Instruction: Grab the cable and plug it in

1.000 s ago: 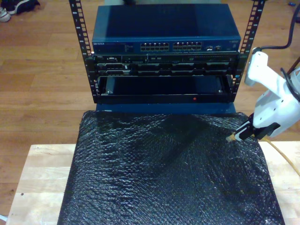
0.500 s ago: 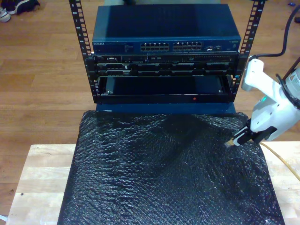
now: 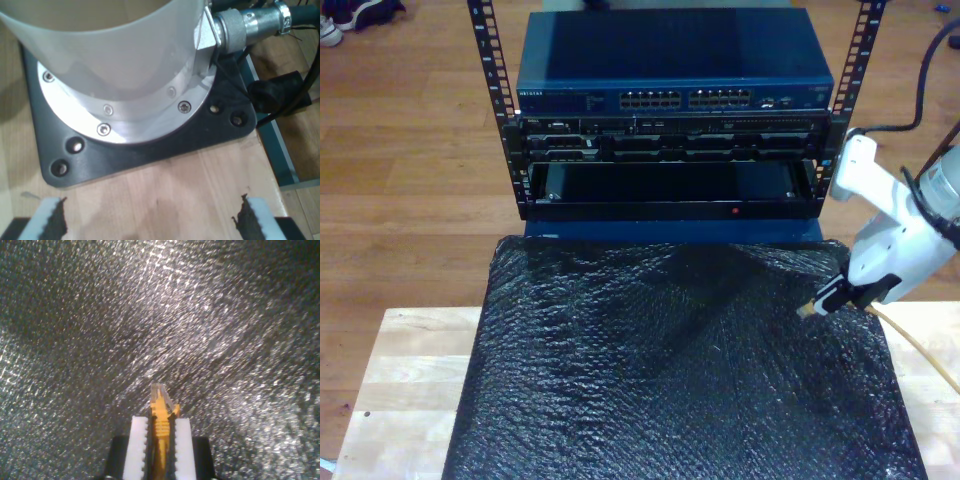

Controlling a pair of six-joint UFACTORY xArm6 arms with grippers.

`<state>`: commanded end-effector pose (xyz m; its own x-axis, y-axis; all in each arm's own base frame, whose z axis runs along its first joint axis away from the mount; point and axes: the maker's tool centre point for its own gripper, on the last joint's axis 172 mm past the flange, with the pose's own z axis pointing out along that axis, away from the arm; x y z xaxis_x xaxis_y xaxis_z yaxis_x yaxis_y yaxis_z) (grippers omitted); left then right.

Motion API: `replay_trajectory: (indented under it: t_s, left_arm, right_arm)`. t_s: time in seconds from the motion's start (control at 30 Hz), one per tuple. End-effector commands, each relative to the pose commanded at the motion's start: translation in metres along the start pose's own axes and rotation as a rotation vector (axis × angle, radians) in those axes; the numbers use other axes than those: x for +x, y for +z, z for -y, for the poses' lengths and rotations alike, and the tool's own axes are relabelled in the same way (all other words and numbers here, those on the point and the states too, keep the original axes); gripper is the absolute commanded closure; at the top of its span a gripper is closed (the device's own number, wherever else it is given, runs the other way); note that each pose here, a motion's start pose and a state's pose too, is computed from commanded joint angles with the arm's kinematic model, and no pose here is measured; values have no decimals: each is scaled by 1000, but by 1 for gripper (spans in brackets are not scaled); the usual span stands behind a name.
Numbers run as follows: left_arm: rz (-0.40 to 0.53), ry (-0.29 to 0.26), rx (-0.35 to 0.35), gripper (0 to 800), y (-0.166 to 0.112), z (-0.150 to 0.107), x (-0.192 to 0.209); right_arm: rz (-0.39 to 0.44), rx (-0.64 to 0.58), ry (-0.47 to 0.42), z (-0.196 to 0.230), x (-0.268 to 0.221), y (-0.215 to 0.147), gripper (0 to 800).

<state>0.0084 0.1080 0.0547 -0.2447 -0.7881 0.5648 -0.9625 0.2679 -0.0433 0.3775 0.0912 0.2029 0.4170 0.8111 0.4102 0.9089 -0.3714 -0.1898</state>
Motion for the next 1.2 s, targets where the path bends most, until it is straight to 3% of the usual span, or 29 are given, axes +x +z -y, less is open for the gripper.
replay_trajectory:
  t_s: [0.47,0.8,1.2]
  left_arm:
    - [-2,0,0,0,0,0,0]
    - [-2,0,0,0,0,0,0]
    - [8,-12,2,0,6,0,-1]
  right_arm:
    - [13,-17,-22,-10,-13,17,800]
    - [32,28,-24,6,-33,38,800]
    - [27,-1,-68,1,-12,35,800]
